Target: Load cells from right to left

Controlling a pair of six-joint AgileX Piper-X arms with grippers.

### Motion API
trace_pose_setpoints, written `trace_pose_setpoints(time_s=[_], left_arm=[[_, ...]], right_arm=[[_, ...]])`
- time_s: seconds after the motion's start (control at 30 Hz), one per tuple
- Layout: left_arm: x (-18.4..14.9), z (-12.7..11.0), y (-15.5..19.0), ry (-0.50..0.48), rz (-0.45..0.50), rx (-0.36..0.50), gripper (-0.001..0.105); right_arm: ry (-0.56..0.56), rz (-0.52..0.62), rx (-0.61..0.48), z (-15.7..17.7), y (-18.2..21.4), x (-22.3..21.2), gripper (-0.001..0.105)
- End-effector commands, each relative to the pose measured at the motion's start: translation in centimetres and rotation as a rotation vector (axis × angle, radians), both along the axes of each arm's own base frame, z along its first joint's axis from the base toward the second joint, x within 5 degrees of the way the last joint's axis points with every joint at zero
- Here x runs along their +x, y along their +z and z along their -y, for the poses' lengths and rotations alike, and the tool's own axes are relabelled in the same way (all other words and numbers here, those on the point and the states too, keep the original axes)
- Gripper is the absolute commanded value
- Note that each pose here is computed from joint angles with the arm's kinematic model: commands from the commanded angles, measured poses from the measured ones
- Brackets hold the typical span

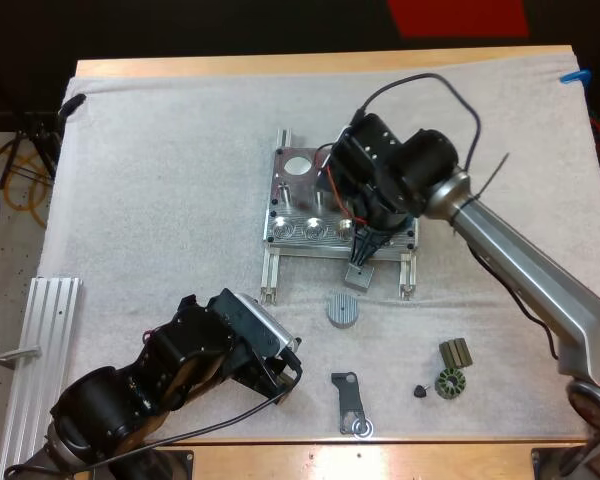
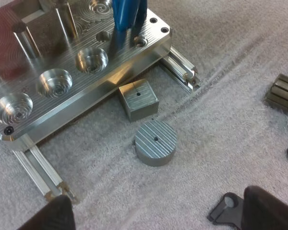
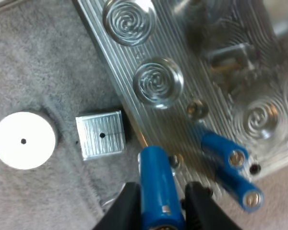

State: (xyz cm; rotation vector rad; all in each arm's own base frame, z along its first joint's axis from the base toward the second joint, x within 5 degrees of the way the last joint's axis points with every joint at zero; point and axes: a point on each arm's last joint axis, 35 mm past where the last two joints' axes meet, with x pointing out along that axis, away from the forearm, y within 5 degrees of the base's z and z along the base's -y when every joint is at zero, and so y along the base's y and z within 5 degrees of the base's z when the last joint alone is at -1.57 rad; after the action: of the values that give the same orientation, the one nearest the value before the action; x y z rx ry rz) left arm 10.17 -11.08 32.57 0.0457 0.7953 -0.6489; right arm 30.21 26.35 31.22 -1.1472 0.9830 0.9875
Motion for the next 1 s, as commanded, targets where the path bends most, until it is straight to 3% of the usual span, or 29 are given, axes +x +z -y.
trace_pose_setpoints(time_s=[0.0, 0.37, 0.97], left_arm=[[0.0, -0.1, 0.4, 0.025, 0.016, -0.009, 0.070], [0.0, -0.1, 0.4, 0.025, 0.016, -0.009, 0.070], [0.0, -0.1, 0.4, 0.025, 0.016, -0.009, 0.070]], right_arm=[[0.035, 0.014, 0.014, -0.2, 0.1, 0.4, 0.000], [0.093, 0.102, -0.031, -1.2, -1.5, 2.0, 0.000], [0.147, 0.143, -0.156, -2.0, -4.5, 3.4, 0.000]])
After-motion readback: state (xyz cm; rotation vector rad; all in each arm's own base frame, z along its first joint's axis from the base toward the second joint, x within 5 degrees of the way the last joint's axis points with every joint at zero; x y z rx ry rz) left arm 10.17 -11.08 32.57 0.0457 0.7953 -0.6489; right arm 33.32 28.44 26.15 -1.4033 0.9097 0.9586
